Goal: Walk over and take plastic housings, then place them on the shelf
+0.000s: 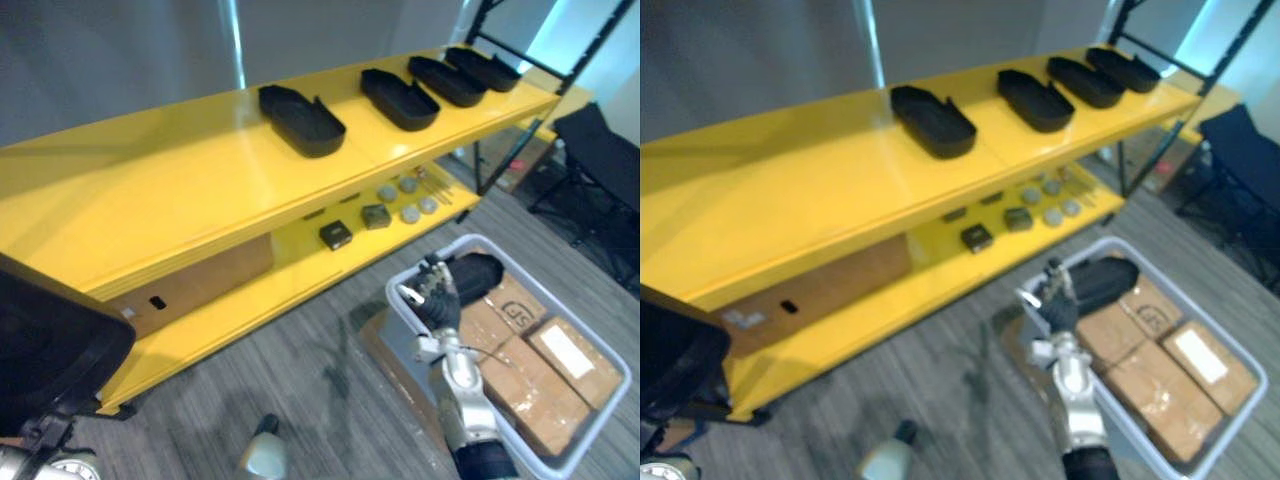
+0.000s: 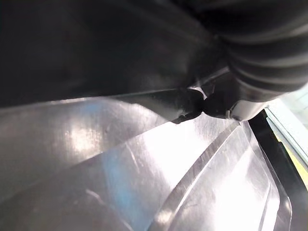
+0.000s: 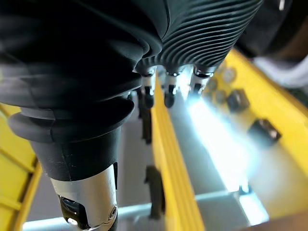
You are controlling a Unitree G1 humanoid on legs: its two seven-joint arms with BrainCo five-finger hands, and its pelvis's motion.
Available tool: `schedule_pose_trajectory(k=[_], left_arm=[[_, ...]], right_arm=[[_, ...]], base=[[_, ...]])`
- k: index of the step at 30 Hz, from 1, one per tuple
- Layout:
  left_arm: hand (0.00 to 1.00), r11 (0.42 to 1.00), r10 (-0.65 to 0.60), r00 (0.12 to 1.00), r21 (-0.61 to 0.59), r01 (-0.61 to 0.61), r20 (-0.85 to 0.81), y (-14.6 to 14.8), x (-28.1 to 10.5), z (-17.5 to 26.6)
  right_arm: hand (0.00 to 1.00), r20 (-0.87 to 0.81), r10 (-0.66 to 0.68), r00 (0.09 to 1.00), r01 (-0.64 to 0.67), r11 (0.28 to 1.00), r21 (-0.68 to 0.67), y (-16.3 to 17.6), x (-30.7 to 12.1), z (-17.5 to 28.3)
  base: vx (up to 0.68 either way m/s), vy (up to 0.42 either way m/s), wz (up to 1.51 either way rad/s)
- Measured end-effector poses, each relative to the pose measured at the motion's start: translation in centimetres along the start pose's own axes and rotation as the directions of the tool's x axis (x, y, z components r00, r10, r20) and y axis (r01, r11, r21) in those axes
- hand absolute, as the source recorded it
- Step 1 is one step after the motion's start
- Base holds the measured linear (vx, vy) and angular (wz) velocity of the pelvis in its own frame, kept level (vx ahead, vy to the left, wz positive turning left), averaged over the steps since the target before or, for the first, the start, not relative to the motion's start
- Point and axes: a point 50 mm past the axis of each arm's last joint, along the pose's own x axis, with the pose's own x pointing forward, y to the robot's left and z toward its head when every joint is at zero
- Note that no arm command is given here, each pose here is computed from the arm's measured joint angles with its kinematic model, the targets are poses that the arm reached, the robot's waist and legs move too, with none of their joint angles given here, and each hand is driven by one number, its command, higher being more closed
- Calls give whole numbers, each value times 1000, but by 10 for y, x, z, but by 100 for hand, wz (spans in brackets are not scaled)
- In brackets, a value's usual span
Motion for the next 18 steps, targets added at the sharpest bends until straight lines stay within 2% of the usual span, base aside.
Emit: schedule_pose_trajectory(k=[4, 8, 13, 18], left_arm=[[100, 999, -30, 1000, -21, 30, 7, -5, 0, 2], [100, 972, -182, 979, -135, 193, 90, -39, 7, 13], [100, 965, -197, 978, -163, 206, 67, -48, 5, 8], [100, 963, -179, 982, -192, 186, 57, -53, 3, 8]], right_arm=[[0, 35, 28, 999, -26, 999, -40, -4, 1, 6], [0, 97, 10, 995, -4, 998, -56, -13, -8, 18], [0, 224, -10, 974, 26, 997, -68, -17, 4, 40], [0, 260, 2, 966, 16, 997, -71, -17, 2, 47]], base=[[-63, -2, 6], [-84, 16, 78], [-43, -80, 10], [-95, -96, -9]])
